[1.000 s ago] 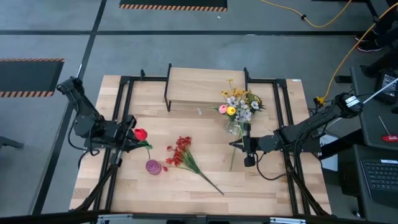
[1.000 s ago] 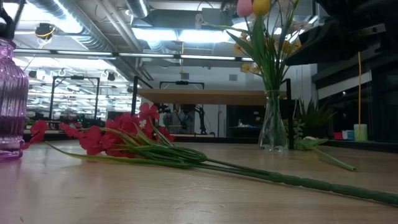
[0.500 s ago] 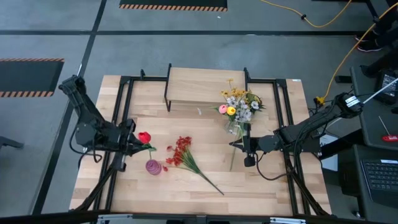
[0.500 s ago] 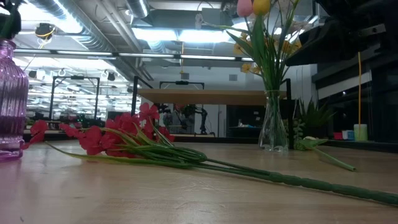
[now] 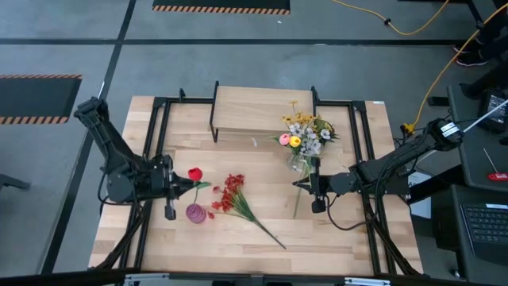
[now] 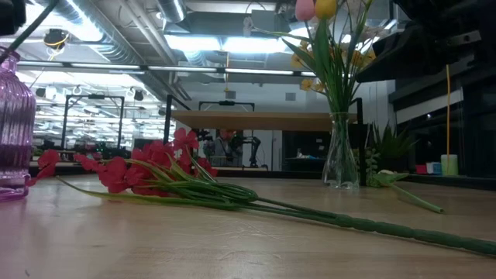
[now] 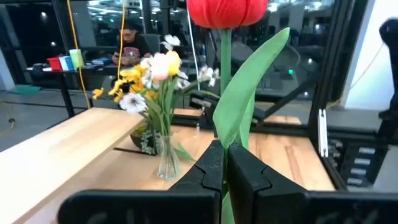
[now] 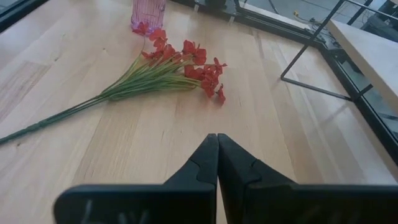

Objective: Pick and place flowers into a vace then onto a shelf
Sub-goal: Put the red flower into the violet vase

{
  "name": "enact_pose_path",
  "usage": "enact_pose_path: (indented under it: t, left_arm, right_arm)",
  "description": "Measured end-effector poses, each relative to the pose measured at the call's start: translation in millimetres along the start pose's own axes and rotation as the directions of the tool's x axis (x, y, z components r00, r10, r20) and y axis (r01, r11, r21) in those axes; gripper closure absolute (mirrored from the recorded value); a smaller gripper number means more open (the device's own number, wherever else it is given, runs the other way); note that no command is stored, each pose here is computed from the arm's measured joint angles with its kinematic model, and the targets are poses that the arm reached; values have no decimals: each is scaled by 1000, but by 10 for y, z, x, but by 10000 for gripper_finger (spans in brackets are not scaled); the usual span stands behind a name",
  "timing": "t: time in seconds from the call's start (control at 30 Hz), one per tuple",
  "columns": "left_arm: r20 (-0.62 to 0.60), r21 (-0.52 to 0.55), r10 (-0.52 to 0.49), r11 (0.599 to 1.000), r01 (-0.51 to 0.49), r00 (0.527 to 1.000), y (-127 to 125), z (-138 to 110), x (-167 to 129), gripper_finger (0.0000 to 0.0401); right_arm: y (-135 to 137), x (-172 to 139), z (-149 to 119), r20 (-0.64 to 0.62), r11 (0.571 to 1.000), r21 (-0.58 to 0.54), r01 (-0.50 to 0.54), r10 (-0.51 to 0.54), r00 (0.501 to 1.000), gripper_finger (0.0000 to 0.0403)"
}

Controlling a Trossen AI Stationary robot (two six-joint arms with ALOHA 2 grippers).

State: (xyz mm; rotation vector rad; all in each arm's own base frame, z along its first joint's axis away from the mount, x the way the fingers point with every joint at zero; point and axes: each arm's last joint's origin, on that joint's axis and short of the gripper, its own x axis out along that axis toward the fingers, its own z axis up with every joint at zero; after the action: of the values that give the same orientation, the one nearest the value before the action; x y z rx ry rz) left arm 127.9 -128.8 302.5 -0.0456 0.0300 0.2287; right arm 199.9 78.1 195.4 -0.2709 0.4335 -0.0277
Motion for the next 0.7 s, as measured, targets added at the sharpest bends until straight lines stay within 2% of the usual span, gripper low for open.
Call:
enact_pose_path:
  t: [0.33,0.53,0.7]
  left_arm:
    - [-33,-56,7,998,-9,999,-190,-174,34,398]
    - [-15,-54,58,997,-58,998,-329,-276,-131,398]
    - [-11,-55,46,997,-47,999,-438,-372,-235,398]
  right_arm:
    - [0,0,-4,-4,1000,-2,0,0,1000,396]
    - [0,0,-4,-4,1000,-2,0,0,1000,396]
    - [-1,0,-4,-4,1000,-2,1,-1,1000,396]
